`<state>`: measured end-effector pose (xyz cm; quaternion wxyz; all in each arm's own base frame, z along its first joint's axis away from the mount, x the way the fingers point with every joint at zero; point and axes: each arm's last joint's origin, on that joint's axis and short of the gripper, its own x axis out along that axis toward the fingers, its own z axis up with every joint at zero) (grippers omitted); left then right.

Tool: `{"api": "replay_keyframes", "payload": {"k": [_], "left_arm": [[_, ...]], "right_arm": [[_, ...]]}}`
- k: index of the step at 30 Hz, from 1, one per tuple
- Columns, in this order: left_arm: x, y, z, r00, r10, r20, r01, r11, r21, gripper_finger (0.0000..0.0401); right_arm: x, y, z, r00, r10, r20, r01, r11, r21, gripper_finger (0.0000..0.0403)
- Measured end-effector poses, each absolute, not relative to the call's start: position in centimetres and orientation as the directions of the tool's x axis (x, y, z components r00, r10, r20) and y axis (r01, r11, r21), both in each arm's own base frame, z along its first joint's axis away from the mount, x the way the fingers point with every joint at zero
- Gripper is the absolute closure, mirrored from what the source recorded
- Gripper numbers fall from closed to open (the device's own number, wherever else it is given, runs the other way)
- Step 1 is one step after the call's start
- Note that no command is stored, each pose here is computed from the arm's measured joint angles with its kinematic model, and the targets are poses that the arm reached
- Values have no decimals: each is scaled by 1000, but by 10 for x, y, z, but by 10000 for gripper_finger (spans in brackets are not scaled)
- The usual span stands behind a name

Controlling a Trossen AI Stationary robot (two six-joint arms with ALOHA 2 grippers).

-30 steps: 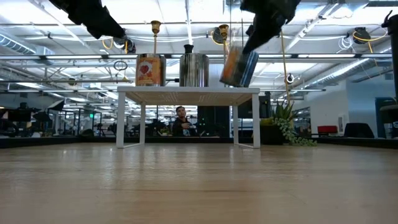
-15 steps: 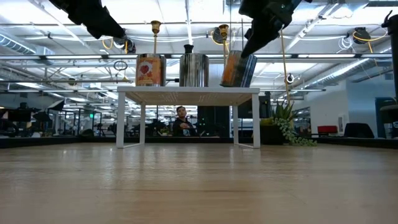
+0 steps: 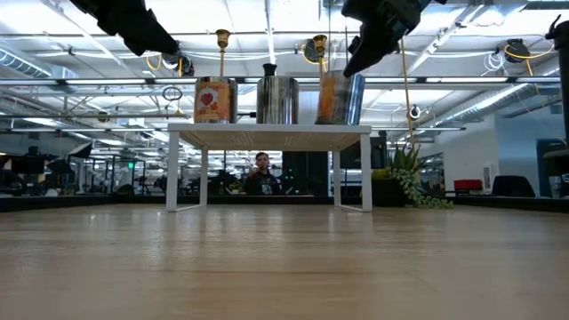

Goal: Pick & Place candle stick holders
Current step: Put the orange scented candle on the shelf

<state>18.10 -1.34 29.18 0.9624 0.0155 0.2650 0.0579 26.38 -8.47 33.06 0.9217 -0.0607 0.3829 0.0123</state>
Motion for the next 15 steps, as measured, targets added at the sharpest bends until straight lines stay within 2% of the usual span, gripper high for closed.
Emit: {"api": "replay_keyframes", "payload": {"k": [15], "left_arm": [[181, -13, 292, 853, 119, -509, -111, 993, 46, 313]], "right_arm": [[265, -86, 332, 721, -47, -691, -55, 991, -124, 385]]}}
